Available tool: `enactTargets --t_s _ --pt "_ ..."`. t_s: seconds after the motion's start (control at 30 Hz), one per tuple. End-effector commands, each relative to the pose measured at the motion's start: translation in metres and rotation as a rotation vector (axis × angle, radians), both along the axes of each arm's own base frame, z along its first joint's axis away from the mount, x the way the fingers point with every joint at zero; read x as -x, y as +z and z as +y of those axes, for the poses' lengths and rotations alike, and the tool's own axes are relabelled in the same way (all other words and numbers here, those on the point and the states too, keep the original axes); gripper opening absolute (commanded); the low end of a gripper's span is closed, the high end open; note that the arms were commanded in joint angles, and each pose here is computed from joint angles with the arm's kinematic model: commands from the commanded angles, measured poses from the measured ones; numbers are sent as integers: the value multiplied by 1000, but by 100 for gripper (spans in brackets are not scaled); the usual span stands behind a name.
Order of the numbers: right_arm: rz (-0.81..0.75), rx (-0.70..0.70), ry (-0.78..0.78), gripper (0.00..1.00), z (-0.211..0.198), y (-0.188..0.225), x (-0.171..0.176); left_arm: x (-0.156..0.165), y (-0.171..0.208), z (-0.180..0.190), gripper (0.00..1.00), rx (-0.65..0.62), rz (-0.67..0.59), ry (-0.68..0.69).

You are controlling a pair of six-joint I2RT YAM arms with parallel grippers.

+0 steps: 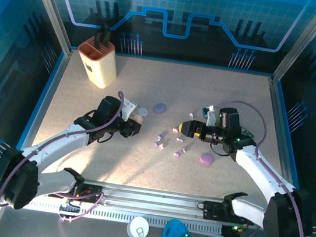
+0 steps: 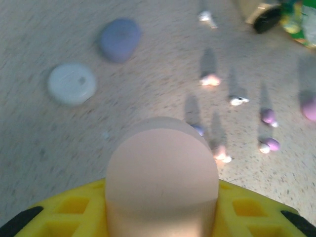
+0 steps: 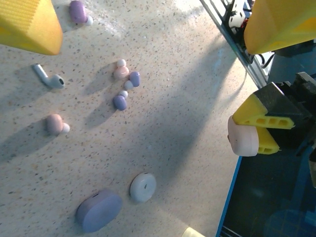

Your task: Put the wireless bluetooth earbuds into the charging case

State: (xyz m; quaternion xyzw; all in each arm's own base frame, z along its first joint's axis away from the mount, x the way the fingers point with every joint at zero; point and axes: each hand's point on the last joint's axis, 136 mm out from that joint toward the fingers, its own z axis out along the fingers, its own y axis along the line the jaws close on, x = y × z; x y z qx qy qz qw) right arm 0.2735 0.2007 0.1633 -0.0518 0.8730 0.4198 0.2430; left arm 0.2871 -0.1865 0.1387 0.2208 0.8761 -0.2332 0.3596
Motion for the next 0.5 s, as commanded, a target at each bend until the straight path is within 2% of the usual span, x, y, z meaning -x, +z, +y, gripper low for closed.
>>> enactTargets --t_s 0.0,0.2,0.33,0.47 --pt "85 -8 44 92 13 2 7 5 25 -37 36 19 -199 -294" --pt "168 -13 113 85 38 -2 14 19 26 -73 39 -35 -245 -533" --pt "197 -68 181 75 59 4 20 24 23 -87 38 -53 -254 -615" --pt "224 -111 236 70 75 5 29 32 19 -95 36 -74 -296 -694"
